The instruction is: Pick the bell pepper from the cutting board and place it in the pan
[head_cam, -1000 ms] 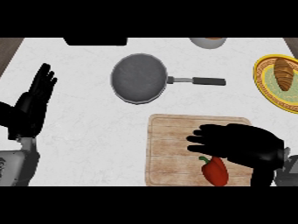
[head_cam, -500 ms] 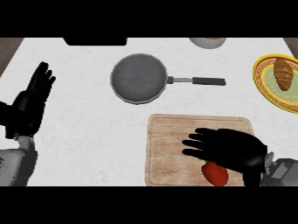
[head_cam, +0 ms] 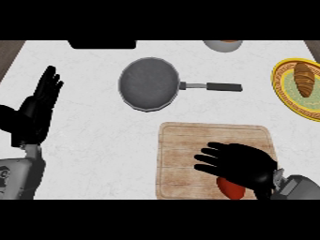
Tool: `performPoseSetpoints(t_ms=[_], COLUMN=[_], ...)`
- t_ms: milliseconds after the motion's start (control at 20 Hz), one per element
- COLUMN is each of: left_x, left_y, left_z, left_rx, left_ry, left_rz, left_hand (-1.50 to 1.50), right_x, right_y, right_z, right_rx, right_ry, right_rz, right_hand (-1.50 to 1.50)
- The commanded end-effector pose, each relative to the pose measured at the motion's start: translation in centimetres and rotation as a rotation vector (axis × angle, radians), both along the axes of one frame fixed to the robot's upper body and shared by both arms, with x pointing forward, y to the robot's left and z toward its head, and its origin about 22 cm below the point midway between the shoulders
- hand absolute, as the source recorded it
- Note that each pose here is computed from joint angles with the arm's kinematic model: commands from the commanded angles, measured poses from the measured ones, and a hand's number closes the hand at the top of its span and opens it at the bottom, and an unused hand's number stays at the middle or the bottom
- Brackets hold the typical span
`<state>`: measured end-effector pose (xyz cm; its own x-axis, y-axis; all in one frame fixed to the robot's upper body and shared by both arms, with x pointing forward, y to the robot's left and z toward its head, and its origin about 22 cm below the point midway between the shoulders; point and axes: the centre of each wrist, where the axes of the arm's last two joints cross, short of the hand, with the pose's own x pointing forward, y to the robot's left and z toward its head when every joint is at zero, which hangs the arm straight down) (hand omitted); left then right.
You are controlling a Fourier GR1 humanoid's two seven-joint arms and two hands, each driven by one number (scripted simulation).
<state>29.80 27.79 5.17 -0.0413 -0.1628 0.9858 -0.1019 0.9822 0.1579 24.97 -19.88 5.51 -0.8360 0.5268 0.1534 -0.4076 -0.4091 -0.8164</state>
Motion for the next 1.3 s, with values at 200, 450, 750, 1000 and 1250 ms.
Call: performPoseSetpoints(t_ms=[200, 450, 750, 1000, 1250], left_x=[0.8, -0.1, 1.2, -0.9, -0.1], left_y=[-0.1, -2.2, -0.1, -0.5, -0.2], left_z=[-0.2, -1.9, 0.4, -0.4, -0.1], left_rx=[-0.005, 0.005, 0.004, -0.006, 0.0], left_ry=[-0.002, 0.0, -0.006, -0.008, -0.013], left_rz=[0.012, -0.001, -0.007, -0.002, 0.002], left_hand=[0.0, 0.0, 0.0, 0.0, 0.0], right_x=[1.3, -0.2, 0.0, -1.1, -3.3], right_y=[-0.3, 0.3, 2.3, 7.0, 12.4], right_z=[-3.8, -3.3, -4.1, -3.8, -5.1], right_rx=[-0.076, -0.07, -0.049, -0.025, 0.056], right_ry=[0.025, 0.064, 0.046, 0.028, 0.034], right_rz=[0.005, 0.06, 0.168, 0.052, -0.288], right_hand=[-1.5, 1.5, 1.5, 1.5, 1.5])
